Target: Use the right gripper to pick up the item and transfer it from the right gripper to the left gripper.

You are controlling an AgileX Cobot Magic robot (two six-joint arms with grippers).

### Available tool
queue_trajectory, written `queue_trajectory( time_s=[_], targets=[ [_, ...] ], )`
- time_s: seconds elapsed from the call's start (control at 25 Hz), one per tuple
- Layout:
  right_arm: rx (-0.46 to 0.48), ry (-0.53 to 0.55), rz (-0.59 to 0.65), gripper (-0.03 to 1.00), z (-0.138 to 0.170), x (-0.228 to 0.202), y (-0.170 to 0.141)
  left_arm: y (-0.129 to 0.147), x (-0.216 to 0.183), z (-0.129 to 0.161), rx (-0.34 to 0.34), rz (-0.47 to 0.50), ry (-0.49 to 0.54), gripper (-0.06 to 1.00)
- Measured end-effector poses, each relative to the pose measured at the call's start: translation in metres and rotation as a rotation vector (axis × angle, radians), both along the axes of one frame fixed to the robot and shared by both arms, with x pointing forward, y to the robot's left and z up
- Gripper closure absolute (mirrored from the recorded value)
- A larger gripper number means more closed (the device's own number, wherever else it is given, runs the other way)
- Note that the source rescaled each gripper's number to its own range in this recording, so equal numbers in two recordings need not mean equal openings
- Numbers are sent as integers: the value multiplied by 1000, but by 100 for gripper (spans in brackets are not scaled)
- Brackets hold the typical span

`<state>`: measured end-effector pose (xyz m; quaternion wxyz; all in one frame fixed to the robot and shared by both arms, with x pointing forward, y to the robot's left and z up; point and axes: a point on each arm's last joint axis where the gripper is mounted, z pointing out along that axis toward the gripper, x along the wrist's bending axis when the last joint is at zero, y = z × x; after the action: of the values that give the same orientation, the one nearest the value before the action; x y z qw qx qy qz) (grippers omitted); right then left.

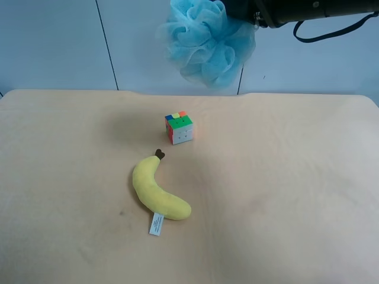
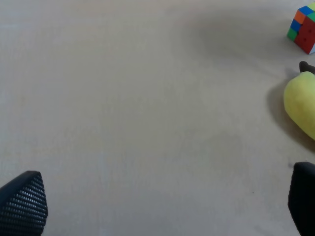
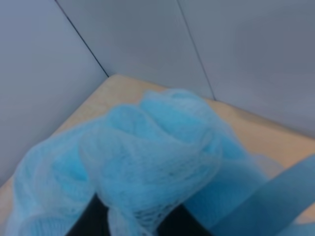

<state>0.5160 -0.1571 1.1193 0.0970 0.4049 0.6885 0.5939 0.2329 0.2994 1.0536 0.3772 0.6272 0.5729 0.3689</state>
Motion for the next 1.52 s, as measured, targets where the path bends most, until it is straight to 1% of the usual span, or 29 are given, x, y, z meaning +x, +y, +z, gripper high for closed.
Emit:
queue_trajectory(
  time_s=[0.24,0.4,0.52,0.64,0.68,0.8,0.84,0.88,0.96,1.2,1.24,1.32,1.4,1.48,1.52],
  targets=[
    [-4,-5,2,95,0,0,0,-1,0,1,-6,-4,-6,-5],
    [-4,-5,3,95,0,0,0,-3,0,17,-30,-18,-48,-5],
    [-4,-5,3,96,0,0,0,-3,11,29,-29,-20,-10,-5],
    [-4,-5,3,96,0,0,0,-5,27,40,-17,-43,34,-5],
    [-4,-5,3,96,0,0,0,-7,35,43,-17,-64,51,-5],
    [7,-1,0,96,1,0,0,-16,55,49,-62,-151,73,-5],
    [14,2,-1,96,1,0,0,-16,55,49,-62,-151,73,-5],
    [22,4,1,96,1,0,1,-19,61,51,-65,-185,64,-5],
    [45,6,12,96,3,-1,2,-26,73,53,-107,-248,60,-5],
    [144,-6,92,96,11,-6,7,-42,106,56,-192,-389,39,-5],
    [161,-9,104,96,12,-7,8,-45,112,56,-220,-416,39,-5],
    [193,-16,126,96,15,-9,10,-50,123,55,-249,-468,37,-5],
    [216,-21,142,96,17,-10,11,-55,134,54,-297,-516,29,-5],
    [226,-22,153,96,18,-11,11,-59,143,54,-324,-563,14,-5],
    [229,-22,152,96,18,-11,11,-62,147,54,-357,-590,4,-5]
  ],
)
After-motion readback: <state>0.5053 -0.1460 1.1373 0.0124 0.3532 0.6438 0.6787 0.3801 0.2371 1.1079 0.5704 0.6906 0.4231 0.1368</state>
